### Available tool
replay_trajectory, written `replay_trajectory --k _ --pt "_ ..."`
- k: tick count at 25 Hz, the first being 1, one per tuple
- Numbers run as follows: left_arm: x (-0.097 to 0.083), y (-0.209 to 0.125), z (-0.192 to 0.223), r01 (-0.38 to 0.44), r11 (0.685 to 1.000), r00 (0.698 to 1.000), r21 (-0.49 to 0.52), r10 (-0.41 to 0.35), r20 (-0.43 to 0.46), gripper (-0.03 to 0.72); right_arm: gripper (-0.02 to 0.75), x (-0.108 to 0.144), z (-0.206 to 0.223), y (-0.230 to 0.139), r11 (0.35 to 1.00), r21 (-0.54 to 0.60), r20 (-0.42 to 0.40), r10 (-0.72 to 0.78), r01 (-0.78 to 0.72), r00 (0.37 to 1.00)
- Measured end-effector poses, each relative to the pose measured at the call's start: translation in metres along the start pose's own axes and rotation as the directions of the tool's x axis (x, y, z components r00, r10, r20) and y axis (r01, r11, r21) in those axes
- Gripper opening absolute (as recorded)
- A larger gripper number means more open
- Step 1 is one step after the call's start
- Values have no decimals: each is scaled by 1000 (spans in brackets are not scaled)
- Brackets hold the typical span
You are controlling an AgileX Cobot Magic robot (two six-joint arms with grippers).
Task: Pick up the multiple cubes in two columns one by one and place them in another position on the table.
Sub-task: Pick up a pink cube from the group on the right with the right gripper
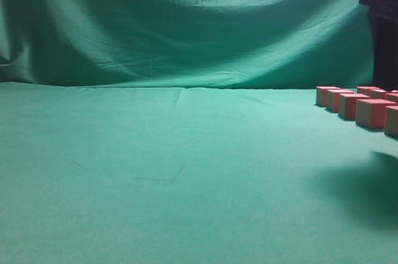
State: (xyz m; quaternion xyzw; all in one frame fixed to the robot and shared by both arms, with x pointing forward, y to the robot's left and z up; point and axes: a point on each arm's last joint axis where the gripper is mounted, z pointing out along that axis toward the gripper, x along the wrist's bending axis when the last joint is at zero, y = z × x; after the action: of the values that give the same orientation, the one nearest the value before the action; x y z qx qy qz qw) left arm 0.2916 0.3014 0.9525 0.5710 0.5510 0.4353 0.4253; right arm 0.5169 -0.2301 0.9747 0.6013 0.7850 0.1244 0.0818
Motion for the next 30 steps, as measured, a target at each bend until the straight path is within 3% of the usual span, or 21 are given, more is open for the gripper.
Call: replay_trajectory --k 6,7,17,21,30 --pt "0 0 0 0 1000 1000 0 0 0 0 522 -1 19 4 1000 9 4 -1 1 1000" --pt "0 0 0 0 1000 1000 0 0 0 0 481 -1 22 4 1000 12 4 -1 1 1000" --pt "0 0 0 0 1000 1000 0 0 0 0 479 -2 50 5 999 45 6 1 -1 1000" --pt "0 0 0 0 1000 1000 0 0 0 0 269 -2 51 6 999 42 6 1 -1 1000" --pt "0 0 0 0 1000 1000 0 0 0 0 263 8 25 28 988 147 -17 -45 47 999"
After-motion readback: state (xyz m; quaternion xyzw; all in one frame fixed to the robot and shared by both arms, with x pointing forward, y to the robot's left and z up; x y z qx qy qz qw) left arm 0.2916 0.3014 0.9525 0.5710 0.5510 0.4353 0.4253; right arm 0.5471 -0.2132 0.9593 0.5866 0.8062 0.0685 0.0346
